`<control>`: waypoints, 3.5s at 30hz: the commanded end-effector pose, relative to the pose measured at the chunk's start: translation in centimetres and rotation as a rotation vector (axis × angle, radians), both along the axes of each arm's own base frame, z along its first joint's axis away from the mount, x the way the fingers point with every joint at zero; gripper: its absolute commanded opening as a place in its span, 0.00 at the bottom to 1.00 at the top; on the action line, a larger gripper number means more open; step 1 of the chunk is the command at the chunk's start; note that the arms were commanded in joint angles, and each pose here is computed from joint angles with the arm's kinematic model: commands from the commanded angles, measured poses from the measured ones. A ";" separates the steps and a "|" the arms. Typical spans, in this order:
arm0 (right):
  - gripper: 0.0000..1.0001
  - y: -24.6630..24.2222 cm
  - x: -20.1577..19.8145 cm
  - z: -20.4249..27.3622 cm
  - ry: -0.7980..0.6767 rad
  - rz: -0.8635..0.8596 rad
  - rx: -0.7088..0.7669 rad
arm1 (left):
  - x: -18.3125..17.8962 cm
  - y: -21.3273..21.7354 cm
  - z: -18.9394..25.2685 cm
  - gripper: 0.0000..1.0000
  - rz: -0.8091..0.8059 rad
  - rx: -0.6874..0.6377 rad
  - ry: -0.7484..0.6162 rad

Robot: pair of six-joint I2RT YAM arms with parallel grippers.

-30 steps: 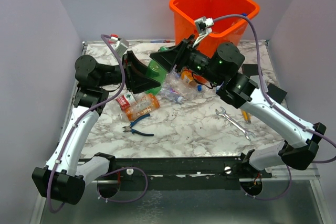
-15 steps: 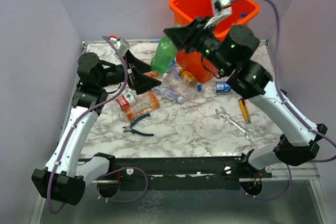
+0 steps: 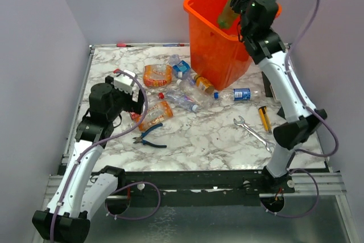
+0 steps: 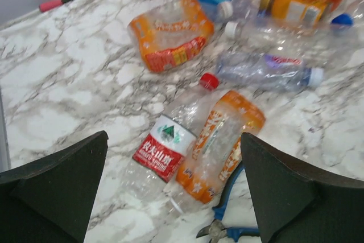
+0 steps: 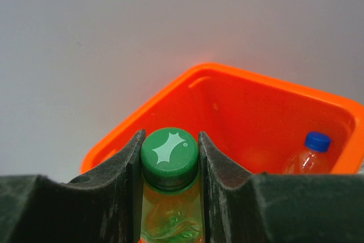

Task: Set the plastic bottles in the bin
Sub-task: Place the plastic bottle in the trash bin, then pick up the plastic bottle at the center of the board.

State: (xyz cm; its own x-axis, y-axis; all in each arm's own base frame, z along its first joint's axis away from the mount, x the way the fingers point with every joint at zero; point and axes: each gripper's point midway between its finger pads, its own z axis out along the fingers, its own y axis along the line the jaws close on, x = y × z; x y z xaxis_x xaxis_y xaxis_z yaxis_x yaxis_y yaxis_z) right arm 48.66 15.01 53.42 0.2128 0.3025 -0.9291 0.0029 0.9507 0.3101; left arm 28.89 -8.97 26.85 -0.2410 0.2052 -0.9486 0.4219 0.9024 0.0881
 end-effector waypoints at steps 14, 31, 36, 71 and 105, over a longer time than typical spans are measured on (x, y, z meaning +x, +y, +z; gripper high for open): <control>1.00 0.1 4.1 -6.3 0.221 -0.030 -0.089 | 3.1 5.1 -10.2 0.99 0.263 -0.001 -0.210; 1.00 -3.8 -15.7 -9.3 0.284 0.186 0.036 | 8.8 6.8 -17.5 0.99 0.368 -0.114 -0.244; 1.00 -4.6 -17.7 -19.3 0.484 0.143 0.075 | 7.6 6.9 -17.2 0.99 0.372 -0.130 -0.297; 0.98 2.2 -7.5 -39.6 0.635 0.331 -0.021 | 9.8 7.6 -18.7 0.99 0.436 -0.121 -0.200; 0.34 9.6 -11.0 -46.5 0.777 0.636 0.001 | 9.8 7.6 -18.7 0.99 0.435 -0.122 -0.200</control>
State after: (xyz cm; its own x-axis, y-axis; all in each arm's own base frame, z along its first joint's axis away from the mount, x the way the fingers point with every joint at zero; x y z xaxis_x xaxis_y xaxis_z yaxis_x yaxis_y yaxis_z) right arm 38.35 24.54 5.77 -0.6674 0.0969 -0.7384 -0.3220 0.8565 0.4034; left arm 38.45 -1.61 7.87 -0.1034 0.0228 -0.9944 0.0038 0.9997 0.0225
